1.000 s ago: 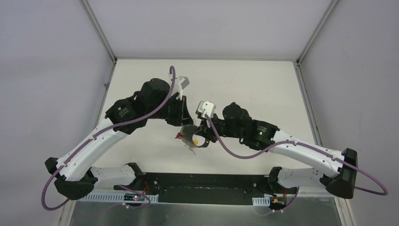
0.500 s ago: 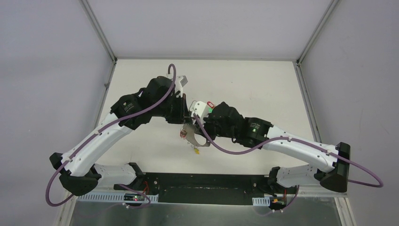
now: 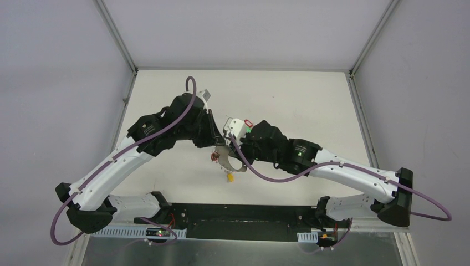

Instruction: Put the keys on the keyring

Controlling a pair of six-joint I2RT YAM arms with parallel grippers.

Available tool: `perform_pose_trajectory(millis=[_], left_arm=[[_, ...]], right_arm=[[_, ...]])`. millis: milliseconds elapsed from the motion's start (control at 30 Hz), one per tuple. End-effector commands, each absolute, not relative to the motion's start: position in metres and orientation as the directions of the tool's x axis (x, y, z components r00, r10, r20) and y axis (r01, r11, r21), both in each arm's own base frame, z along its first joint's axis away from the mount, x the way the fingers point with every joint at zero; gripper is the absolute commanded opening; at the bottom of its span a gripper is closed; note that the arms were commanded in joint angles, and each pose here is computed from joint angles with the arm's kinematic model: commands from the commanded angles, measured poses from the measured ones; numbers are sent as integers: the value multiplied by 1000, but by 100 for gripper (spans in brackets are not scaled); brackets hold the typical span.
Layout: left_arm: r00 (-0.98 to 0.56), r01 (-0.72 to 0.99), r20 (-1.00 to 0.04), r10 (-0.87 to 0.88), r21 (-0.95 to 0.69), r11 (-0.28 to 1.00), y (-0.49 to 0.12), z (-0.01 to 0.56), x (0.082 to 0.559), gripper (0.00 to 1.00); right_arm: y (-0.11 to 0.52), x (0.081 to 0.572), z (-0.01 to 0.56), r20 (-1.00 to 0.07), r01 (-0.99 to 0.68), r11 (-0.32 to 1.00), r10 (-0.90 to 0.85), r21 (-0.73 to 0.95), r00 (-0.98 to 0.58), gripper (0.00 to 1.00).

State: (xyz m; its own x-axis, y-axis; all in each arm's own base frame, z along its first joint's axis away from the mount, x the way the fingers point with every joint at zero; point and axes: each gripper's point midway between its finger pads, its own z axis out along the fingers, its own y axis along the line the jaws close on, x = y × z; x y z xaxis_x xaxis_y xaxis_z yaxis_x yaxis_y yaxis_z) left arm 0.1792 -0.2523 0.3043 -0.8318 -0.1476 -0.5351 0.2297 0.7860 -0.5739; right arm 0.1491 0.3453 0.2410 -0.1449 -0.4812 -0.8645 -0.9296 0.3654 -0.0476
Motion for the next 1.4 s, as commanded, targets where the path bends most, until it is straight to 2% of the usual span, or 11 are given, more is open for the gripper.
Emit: perform_pose_trajectory(millis=[0,100,400,533,700,1000,1200,1367], left_arm=[[-792,173,-542,-280,-639,749,-247,323,186,0],[-782,189,-556,-283,-643,742,-246,327,187,0],[-769,402,-633,-89,-588,702,-262,334,176,0],[-768,445,-639,-34,-571,690,-269,334,176,0],[-792,434,-611,-2,-564,703,-276,328,179,0],[-855,317,-513,-71,-626,713,-285,320,180,0],[-837,315,-538,-102,-626,714,-277,328,181,0],[-826,368,-562,-45,-598,713,-275,323,176,0]], right_arm=[[351,148,278,-924,-931,363,-369,-43,-101,0],[349,147,277,-921,-933,355,-379,-58,-87,0],[343,144,272,-901,-946,305,-432,-112,-33,0],[342,140,266,-871,-956,274,-489,-107,-43,0],[339,145,257,-832,-947,301,-549,-109,-79,0],[333,167,261,-833,-892,426,-541,-153,-115,0],[327,173,258,-827,-872,455,-550,-181,-115,0],[324,172,255,-819,-874,453,-560,-178,-123,0]])
